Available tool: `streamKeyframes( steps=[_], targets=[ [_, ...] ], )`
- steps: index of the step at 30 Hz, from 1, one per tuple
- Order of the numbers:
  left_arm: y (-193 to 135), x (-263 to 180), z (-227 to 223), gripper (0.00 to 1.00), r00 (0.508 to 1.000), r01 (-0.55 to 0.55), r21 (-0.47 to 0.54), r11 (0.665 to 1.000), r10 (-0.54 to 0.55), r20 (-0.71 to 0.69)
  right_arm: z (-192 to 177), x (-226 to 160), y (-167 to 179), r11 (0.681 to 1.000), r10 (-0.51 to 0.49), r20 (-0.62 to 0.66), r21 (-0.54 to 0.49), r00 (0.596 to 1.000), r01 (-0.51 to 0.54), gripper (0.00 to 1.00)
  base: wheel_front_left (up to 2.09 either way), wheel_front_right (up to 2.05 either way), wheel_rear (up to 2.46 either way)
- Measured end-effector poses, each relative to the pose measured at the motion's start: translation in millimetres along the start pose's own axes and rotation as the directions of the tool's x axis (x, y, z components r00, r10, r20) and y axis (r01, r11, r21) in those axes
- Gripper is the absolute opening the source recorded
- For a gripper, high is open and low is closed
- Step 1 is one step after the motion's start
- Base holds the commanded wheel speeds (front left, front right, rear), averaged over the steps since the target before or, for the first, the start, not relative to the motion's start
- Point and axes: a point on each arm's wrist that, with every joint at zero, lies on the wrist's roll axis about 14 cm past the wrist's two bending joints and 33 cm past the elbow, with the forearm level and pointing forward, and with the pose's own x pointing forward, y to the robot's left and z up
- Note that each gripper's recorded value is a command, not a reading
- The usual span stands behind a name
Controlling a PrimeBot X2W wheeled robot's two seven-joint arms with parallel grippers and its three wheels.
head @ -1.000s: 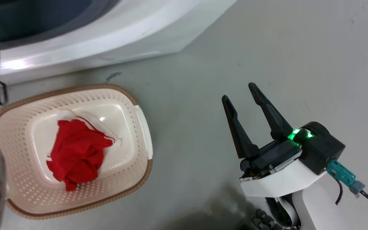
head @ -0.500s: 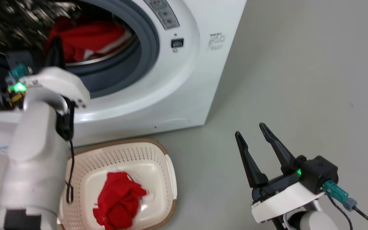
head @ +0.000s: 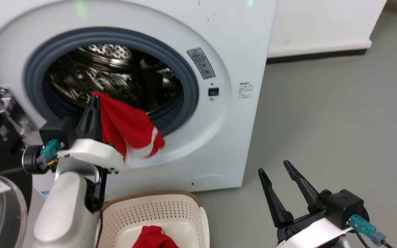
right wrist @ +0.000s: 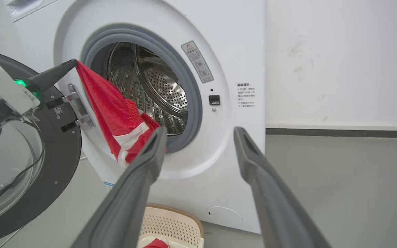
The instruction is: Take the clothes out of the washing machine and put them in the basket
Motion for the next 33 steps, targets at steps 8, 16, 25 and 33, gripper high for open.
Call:
streamKeyframes(
  steps=[8, 16, 25, 33],
  targets=[
    [-7.3, -50.7, 60.8, 0.00, 0.988, -0.023, -0.012, 1.000, 0.025, 0.152, 12.6, -6.1, 7.8, 1.000, 0.021, 0.031, -0.010, 0.999, -0.021, 1.00, 0.00, 0.00, 0.00],
    [-8.4, -102.5, 29.7, 0.00, 0.995, -0.093, -0.043, 0.995, 0.094, 0.017, 8.5, -3.8, 9.9, 1.000, 0.029, 0.013, -0.006, 0.999, -0.029, 1.00, 0.00, 0.00, 0.00],
    [-2.8, -158.0, -89.3, 0.00, 0.924, -0.224, -0.112, 0.968, 0.174, -0.341, -11.1, 11.1, 6.7, 0.999, 0.033, -0.050, 0.004, 0.998, -0.033, 1.00, 0.00, 0.00, 0.00],
    [8.1, -160.8, -176.6, 0.00, 0.826, -0.287, -0.125, 0.950, 0.180, -0.534, -35.3, 47.2, 6.3, 0.998, 0.068, -0.107, 0.003, 0.992, -0.068, 1.00, 0.00, 0.00, 0.00]
  ],
)
